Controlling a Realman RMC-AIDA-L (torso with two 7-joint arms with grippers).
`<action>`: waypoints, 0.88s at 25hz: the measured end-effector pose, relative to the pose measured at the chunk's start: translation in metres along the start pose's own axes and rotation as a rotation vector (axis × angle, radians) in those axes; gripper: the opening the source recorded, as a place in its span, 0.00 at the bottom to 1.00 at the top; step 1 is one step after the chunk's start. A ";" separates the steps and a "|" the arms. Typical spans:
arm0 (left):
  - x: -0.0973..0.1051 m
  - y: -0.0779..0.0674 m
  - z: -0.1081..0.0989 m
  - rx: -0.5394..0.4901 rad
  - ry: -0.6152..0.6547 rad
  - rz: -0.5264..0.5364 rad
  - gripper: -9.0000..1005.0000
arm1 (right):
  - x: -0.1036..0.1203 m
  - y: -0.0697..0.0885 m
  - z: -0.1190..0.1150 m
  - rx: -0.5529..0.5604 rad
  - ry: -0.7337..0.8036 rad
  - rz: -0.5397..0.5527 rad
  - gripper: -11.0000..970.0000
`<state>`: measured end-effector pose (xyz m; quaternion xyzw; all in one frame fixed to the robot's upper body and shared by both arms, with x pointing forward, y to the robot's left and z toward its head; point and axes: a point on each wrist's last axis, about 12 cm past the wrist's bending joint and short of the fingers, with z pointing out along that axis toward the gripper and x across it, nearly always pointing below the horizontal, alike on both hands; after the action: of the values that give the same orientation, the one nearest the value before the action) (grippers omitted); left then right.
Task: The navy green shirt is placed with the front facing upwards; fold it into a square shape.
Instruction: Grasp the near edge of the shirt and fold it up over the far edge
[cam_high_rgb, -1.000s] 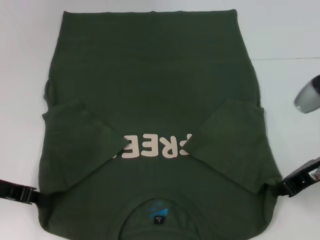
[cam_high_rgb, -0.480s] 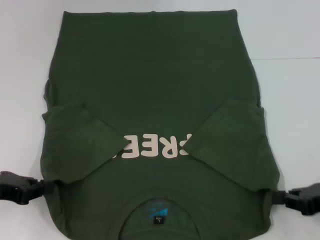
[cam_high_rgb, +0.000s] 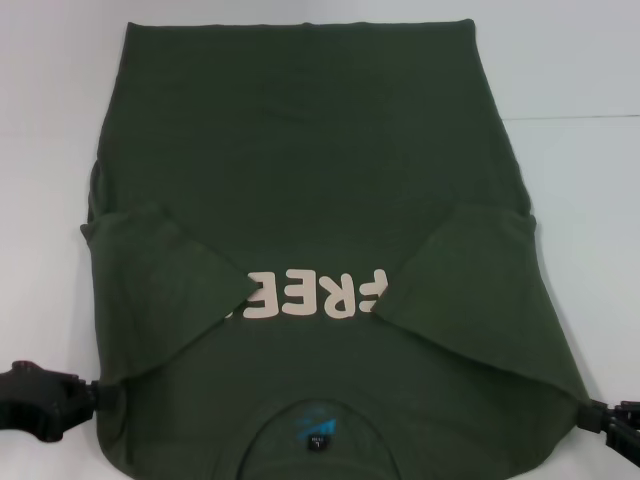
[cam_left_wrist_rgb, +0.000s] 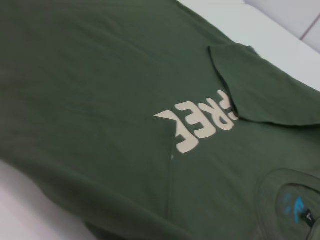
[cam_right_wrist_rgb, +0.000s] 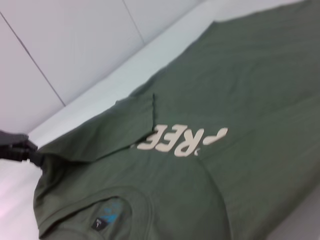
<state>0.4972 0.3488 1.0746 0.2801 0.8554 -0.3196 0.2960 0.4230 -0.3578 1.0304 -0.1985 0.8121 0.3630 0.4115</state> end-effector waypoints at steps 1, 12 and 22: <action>0.004 -0.001 0.000 0.006 -0.008 0.012 0.04 | 0.003 0.001 -0.003 0.003 -0.013 -0.007 0.04; 0.043 -0.021 -0.031 0.071 -0.089 0.166 0.04 | 0.032 0.024 -0.047 0.053 -0.164 -0.092 0.04; 0.059 -0.032 -0.055 0.067 -0.115 0.202 0.04 | 0.070 0.053 -0.078 0.109 -0.230 -0.099 0.04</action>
<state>0.4189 0.3846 1.0803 0.3558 0.7932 -0.3320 0.3660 0.3085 -0.3831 1.0270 -0.1727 0.7673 0.3181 0.5294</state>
